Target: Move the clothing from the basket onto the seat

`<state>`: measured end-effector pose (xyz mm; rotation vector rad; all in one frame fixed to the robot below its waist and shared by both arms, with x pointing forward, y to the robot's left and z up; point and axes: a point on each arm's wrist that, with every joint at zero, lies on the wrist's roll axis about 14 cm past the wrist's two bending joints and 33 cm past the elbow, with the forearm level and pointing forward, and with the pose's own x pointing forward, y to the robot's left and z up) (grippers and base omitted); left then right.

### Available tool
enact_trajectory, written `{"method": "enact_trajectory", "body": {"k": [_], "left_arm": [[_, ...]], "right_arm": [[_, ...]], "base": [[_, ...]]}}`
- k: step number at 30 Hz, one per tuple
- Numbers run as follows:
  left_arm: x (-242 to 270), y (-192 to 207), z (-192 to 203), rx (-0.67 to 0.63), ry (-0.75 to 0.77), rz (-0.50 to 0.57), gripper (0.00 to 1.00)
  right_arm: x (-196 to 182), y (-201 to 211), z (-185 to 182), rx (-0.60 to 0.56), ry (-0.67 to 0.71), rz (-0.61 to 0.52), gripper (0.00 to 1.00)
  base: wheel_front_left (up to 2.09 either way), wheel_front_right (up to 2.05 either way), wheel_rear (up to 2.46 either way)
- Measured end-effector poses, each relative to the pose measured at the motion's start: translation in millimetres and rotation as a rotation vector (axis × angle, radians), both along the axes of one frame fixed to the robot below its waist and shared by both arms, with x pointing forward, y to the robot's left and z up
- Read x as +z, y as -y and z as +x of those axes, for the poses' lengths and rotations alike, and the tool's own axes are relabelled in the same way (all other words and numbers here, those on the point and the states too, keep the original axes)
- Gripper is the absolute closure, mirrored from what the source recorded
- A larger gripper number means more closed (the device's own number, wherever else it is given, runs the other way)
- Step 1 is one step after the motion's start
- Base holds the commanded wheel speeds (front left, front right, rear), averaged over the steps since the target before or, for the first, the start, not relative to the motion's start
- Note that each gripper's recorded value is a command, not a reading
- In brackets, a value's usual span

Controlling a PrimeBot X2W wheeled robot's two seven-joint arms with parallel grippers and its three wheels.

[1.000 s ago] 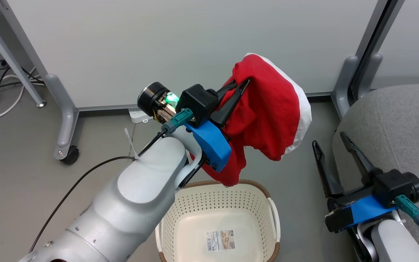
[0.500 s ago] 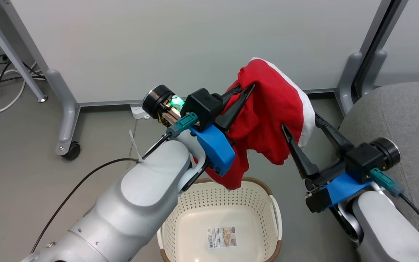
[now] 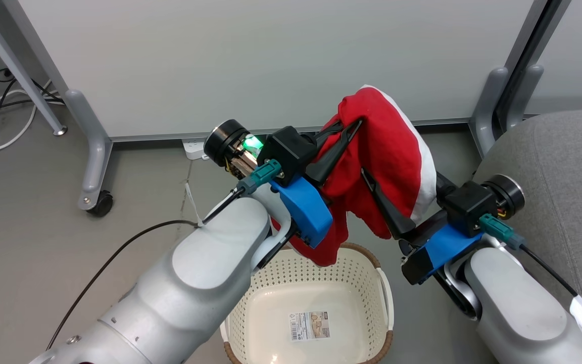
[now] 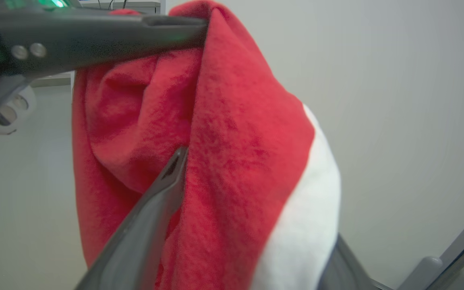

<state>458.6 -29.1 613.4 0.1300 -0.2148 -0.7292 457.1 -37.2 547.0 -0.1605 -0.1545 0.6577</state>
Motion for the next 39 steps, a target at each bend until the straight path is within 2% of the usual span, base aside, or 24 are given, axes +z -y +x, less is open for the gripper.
{"method": "enact_trajectory", "body": {"k": [1,2,3,36,37,38,39], "left_arm": [[0.4,0.2,0.1,-0.001,0.0,-0.001,1.0],[0.8,0.1,0.4,0.0,-0.001,-0.003,1.0],[1.0,0.2,0.3,-0.001,0.0,-0.003,1.0],[2.0,1.4,-0.6,0.0,0.0,-0.005,1.0],[3.3,1.0,-0.3,0.003,0.002,-0.009,0.67],[4.1,0.9,-0.1,0.005,0.003,-0.012,0.0],[4.7,0.7,0.3,0.008,0.005,-0.015,0.0]], "right_arm": [[-1.0,-1.2,0.4,0.002,-0.005,0.0,0.47],[-2.3,-1.9,0.7,0.003,-0.009,-0.002,0.82],[-2.6,-2.0,1.3,0.003,-0.011,-0.003,1.0],[-2.3,-1.9,1.5,0.003,-0.017,-0.002,1.0],[-1.9,-1.9,1.5,0.003,-0.016,-0.001,1.0],[-1.9,-1.9,1.6,0.003,-0.016,-0.001,1.0],[-2.2,-1.9,1.6,0.003,-0.017,-0.001,1.0]], "base": [[0.0,0.0,0.0],[0.0,0.0,0.0],[0.0,0.0,0.0],[0.0,0.0,0.0],[0.0,0.0,0.0],[0.0,0.0,0.0],[0.0,0.0,0.0]]}}
